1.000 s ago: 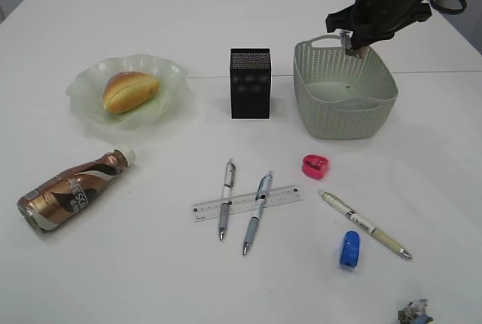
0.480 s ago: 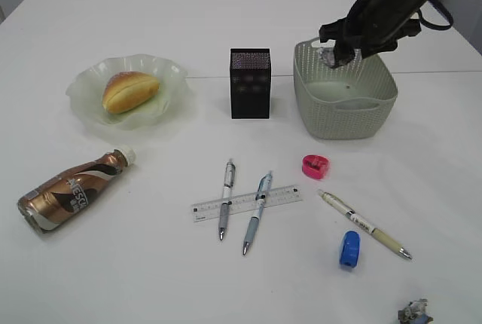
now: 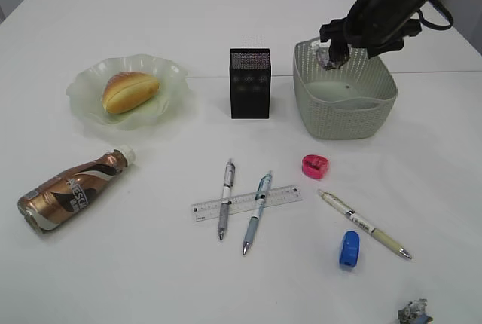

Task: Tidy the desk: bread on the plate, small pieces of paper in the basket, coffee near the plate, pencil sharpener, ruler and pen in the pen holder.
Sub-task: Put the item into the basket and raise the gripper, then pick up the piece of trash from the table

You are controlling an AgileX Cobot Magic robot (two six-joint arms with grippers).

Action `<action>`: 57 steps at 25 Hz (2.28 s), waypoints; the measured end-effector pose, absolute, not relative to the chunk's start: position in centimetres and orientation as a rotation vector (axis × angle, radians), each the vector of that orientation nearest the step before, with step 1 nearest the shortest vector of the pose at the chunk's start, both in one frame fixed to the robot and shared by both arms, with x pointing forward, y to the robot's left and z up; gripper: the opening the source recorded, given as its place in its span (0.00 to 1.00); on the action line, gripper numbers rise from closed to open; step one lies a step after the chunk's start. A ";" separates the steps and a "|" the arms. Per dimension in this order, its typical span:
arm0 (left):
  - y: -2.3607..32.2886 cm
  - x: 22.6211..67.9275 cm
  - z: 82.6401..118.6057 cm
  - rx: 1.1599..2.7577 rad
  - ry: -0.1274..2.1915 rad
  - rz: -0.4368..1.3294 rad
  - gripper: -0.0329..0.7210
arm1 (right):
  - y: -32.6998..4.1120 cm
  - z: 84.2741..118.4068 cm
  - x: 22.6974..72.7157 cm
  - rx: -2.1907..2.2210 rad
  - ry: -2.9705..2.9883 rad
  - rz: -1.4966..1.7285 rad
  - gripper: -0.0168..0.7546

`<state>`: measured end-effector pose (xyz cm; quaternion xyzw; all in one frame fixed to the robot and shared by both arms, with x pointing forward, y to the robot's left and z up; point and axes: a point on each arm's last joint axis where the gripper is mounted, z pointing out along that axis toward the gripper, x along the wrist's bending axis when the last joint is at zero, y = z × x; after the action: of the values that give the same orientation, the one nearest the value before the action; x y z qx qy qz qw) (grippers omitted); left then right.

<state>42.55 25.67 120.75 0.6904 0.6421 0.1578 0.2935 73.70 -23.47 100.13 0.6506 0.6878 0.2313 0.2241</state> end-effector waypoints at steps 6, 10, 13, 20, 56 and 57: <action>25.7 42.5 120.8 1.839 1.710 0.420 0.79 | -23.6 99.4 73.4 1.885 1.905 0.565 0.77; 25.7 42.5 120.8 1.839 1.710 0.420 0.79 | -24.0 99.9 73.7 1.900 1.860 0.593 0.77; 25.7 42.5 120.8 1.839 1.710 0.420 0.79 | -24.4 100.2 73.5 1.971 1.842 0.582 0.76; 25.7 42.6 120.7 1.841 1.713 0.430 0.79 | -24.5 103.1 73.7 1.949 1.802 0.641 0.75; 26.0 42.6 120.7 1.848 1.721 0.463 0.79 | -24.3 115.6 64.4 2.038 1.922 0.709 0.63; 26.0 42.6 120.7 1.848 1.721 0.463 0.79 | -24.4 116.4 63.6 2.029 1.915 0.727 0.63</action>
<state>42.61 25.98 120.74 0.6904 0.6429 0.1728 0.2830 63.60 -24.37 116.36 0.6980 0.6585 0.2501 0.1289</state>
